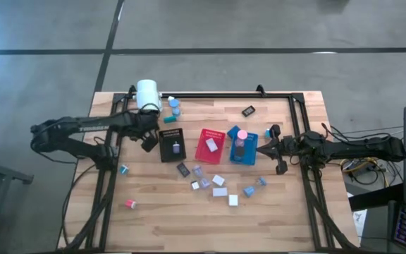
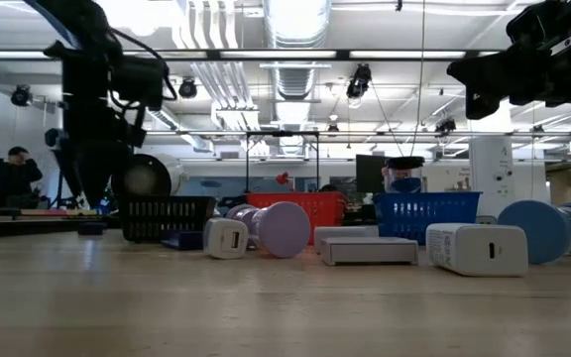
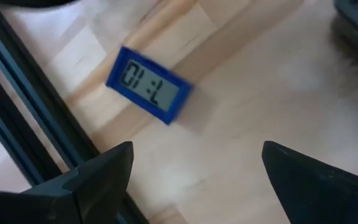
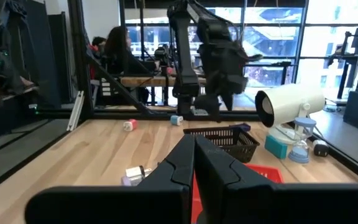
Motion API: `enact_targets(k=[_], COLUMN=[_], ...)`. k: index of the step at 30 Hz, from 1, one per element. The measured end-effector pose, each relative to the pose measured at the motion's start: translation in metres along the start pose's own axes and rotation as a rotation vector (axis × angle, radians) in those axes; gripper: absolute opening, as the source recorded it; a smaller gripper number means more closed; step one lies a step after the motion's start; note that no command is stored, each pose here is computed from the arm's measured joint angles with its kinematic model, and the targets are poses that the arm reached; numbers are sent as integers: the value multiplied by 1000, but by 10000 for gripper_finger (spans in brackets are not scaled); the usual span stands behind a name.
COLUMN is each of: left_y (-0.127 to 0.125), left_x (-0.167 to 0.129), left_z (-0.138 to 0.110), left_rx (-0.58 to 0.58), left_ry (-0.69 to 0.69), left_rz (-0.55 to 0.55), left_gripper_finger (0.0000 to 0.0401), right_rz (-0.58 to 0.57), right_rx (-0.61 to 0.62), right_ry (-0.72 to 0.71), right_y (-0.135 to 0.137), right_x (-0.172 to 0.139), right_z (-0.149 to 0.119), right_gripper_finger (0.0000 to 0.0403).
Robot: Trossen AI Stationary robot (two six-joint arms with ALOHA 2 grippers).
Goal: Pick & Place Office items
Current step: Put the top left blue digital clock into the red bin
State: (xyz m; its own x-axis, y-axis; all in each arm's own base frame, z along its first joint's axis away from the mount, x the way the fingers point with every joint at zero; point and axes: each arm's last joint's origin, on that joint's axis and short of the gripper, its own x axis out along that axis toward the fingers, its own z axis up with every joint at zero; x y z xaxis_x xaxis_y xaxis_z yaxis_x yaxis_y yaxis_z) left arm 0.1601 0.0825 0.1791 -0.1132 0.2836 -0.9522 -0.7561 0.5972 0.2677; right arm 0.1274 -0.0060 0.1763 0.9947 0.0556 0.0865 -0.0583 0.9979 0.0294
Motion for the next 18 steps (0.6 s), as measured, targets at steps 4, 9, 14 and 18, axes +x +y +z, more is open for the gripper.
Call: enact_targets(k=[4,9,14,18], left_y=[3,1,1,7], left_x=[6,10,17,24], left_z=[15,27,32,32], left_rx=[145,319,417,420], left_ry=[69,102,134,157], left_rz=[-43,-84,-59,5], left_gripper_finger=[363,362,363,363], right_rz=[0,0,0,1], right_rx=[2,5,7,8], right_ry=[1,8,24,30], right_y=[0,0,0,0], right_x=[0,0,0,0], right_z=[0,-1,-2,-3], right_gripper_finger=[8,8,8,8])
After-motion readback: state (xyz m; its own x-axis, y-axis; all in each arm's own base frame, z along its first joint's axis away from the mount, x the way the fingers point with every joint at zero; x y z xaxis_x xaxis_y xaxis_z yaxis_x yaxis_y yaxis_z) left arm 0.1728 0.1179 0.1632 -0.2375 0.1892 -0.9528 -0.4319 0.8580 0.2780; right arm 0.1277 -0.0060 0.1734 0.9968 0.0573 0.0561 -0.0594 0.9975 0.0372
